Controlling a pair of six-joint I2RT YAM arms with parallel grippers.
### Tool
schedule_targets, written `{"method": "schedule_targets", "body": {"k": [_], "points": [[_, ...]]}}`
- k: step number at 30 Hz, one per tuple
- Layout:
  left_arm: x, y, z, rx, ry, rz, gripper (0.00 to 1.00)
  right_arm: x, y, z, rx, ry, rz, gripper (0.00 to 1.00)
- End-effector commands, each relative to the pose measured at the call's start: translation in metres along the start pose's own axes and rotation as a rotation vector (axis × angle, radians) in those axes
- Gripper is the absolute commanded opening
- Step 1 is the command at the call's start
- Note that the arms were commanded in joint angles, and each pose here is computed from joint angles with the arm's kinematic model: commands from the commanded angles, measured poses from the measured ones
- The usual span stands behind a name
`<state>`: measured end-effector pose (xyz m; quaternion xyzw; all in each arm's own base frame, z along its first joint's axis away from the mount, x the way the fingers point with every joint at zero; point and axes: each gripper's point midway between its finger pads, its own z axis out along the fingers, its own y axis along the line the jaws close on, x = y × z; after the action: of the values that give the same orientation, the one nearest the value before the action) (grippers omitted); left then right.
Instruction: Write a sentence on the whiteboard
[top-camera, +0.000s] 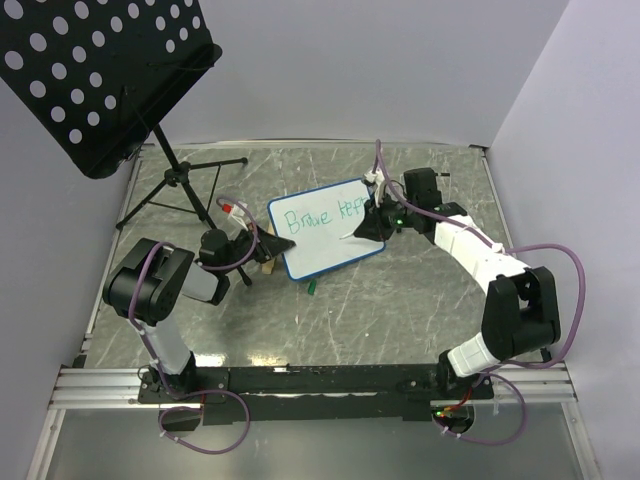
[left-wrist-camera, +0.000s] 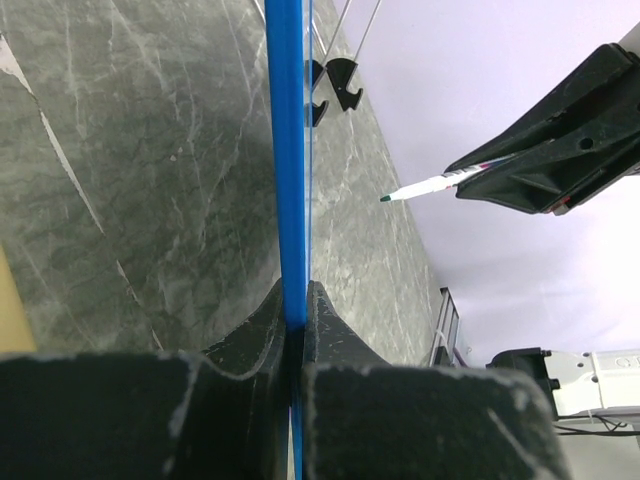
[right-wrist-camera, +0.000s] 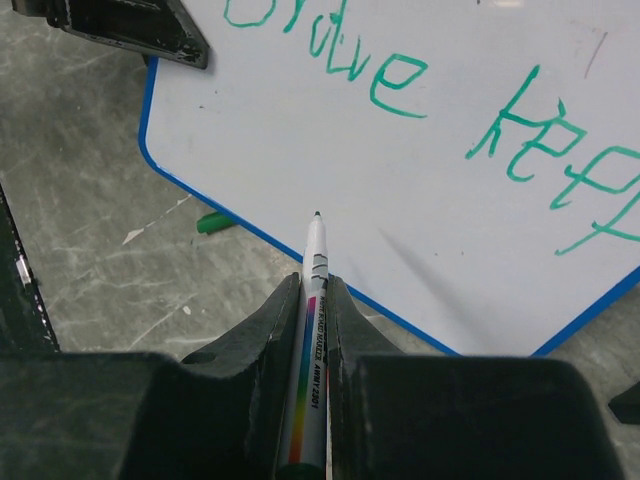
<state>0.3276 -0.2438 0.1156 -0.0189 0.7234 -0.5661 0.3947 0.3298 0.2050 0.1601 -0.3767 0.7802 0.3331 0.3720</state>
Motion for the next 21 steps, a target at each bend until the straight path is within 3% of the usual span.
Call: {"method": "schedule_targets", "body": {"k": [1, 21], "points": [[-0.034, -0.054, -0.003, 0.208, -0.143, 0.191, 0.01, -0.021, -0.001, 0.004, -0.003, -0.049, -0.058, 0.00], [-0.035, -0.056, -0.005, 0.207, -0.155, 0.181, 0.01, -0.027, -0.003, 0.015, 0.002, -0.056, -0.067, 0.00]]}}
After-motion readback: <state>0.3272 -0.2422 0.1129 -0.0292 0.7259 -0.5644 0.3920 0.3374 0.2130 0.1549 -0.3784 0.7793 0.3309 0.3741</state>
